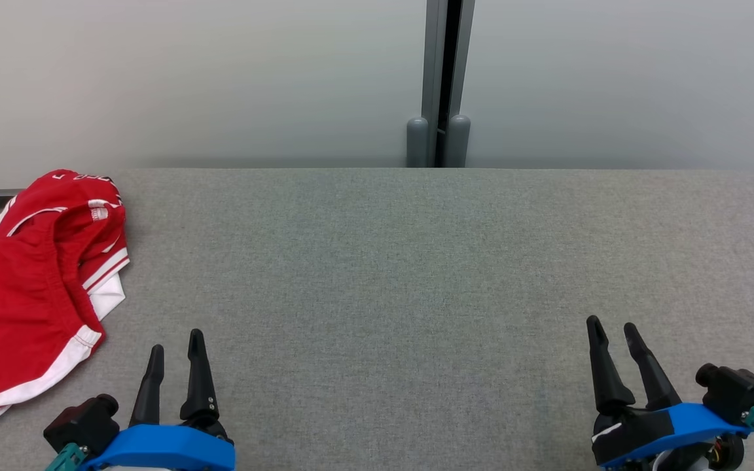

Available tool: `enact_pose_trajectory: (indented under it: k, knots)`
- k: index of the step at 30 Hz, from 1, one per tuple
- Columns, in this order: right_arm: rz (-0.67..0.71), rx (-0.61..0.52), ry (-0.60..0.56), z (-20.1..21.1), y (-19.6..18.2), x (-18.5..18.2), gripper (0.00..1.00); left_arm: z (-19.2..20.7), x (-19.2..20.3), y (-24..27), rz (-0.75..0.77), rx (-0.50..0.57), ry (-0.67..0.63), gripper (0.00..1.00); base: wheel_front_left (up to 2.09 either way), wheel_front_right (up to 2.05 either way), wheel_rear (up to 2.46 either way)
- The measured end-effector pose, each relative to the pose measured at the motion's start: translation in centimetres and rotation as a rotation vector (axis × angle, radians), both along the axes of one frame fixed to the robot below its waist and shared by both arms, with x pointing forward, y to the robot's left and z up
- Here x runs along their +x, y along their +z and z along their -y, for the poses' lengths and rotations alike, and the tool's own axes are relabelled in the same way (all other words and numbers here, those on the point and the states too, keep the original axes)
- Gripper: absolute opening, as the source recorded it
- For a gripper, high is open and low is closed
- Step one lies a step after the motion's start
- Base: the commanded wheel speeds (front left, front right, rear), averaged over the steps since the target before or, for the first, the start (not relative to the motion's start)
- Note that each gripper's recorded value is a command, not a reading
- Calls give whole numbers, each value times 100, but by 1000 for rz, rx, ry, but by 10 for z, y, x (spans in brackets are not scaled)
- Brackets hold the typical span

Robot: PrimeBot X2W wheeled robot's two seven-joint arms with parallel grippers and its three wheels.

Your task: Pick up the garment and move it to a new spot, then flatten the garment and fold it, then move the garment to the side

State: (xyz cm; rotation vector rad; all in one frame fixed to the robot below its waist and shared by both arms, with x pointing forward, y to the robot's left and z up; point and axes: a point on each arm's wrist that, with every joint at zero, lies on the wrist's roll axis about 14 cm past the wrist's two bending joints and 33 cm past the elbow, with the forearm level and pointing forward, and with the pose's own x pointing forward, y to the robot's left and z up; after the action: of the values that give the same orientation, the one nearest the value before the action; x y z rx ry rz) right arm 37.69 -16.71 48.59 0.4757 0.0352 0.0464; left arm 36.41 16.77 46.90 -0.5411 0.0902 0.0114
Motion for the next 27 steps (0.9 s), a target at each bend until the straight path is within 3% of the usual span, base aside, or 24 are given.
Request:
enact_pose_trajectory:
  k: [27]
  knots:
    - [10,-238,50,-8,-9,1,100,5,-7,-17,-22,186,-39,100,0,0,0]
